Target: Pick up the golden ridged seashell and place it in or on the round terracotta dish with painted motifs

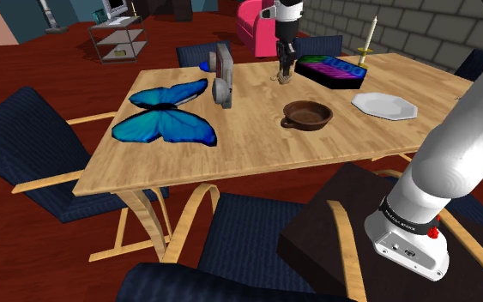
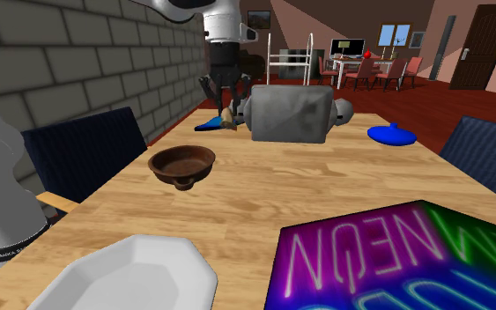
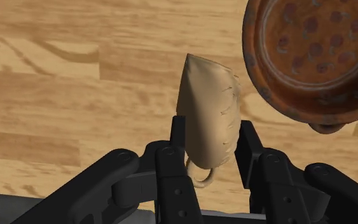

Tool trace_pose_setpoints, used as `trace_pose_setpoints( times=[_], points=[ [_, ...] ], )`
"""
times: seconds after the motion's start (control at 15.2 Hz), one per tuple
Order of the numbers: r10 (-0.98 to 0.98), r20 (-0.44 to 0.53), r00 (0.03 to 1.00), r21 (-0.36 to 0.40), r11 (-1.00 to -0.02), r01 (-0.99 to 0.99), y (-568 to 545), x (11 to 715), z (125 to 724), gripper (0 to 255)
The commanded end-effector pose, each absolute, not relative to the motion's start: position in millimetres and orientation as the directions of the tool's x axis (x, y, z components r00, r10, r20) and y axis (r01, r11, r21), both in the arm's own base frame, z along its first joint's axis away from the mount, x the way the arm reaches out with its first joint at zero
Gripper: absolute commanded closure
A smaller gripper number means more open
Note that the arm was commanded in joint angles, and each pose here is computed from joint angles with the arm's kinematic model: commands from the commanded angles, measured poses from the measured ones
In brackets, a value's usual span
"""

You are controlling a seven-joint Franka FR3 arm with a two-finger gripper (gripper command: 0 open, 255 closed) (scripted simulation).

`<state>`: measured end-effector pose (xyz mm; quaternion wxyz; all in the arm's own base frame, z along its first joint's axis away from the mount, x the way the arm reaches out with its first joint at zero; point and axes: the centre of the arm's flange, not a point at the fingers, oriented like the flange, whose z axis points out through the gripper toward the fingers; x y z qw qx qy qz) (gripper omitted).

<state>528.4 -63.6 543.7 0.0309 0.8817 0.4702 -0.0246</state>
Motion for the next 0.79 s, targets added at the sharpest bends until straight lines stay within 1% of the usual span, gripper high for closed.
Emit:
trace_pose_setpoints(
  times=[0.0, 0.53, 0.73],
  points=[
    [0.828, -0.073, 0.557, 0.031, -0.556, 0.831, -62, 501, 547, 255],
    [0.828, -0.073, 0.557, 0.031, -0.556, 0.831, -53, 397, 553, 255],
    [0.828, -0.073, 0.557, 0.031, -0.556, 0.831, -53, 397, 537, 255]
  ],
)
